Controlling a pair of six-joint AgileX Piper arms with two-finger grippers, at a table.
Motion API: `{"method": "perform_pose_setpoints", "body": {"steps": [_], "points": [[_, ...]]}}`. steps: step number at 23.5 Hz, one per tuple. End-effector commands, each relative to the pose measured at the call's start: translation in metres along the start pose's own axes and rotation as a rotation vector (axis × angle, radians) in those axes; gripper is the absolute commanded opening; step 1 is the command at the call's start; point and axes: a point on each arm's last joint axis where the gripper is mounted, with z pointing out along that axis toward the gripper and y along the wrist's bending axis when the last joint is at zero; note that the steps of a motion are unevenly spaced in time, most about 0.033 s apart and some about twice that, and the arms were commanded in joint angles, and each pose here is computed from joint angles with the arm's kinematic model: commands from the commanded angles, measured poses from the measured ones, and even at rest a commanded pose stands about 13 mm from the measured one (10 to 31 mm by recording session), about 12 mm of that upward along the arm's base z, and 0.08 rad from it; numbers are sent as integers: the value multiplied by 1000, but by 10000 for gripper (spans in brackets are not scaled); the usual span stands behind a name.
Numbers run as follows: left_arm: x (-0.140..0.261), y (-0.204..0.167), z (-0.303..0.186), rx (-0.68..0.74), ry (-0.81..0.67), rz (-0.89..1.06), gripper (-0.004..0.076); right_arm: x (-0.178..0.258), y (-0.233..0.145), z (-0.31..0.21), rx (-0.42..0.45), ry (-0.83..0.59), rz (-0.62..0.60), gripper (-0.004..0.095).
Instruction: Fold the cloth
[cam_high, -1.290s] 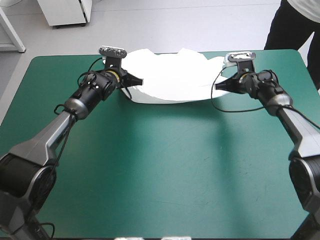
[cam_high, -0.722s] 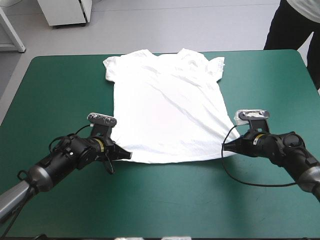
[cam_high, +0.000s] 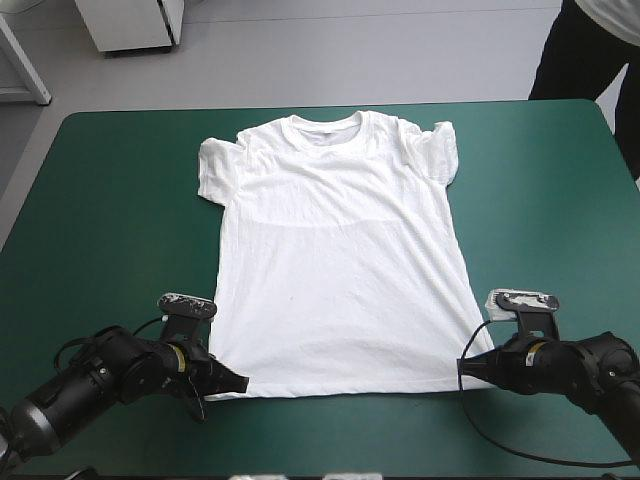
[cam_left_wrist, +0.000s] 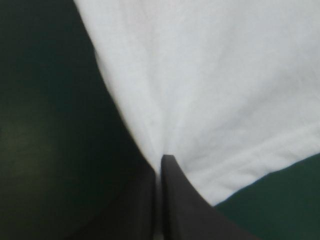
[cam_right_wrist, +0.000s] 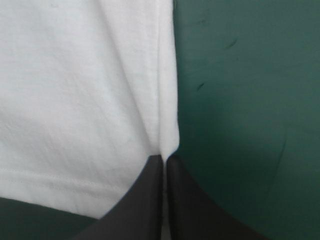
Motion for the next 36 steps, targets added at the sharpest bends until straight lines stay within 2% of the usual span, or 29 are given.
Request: {"method": "perform_pose_setpoints", "body": {"steps": [1,4,7,10,12,15,20,22,25,29,36], "points": [[-2,-4,-10,23,14,-24,15,-3,2,-4,-5,4,-12,54],[-2,-6,-17,36,57,8,128,-3,4,-8,-17,26,-13,247],[-10,-11,-33,56,67,41,289,-12,8,-20,-26,19,-5,471],[-27,-13,-56,33,-8,72,426,-31,13,-40,-35,-66,-21,570],[-43,-12,-75,-6,-101,74,461,-46,16,-59,-32,-153,-32,567],[-73,-5,-104,-93,-221,23,460,-76,19,-92,15,-267,-17,567],[-138,24,-113,-111,-251,-53,460,-125,27,-115,76,-337,-47,567],[-170,40,-108,-110,-283,-87,458,-155,31,-108,92,-334,-53,563],[-195,45,-82,-125,-244,-78,457,-186,18,-92,71,-296,7,535],[-223,50,-31,-130,-139,-75,457,-213,-1,-70,-9,-208,56,534],[-249,60,35,-136,-54,-101,457,-217,-5,-63,5,-191,46,534]]}}
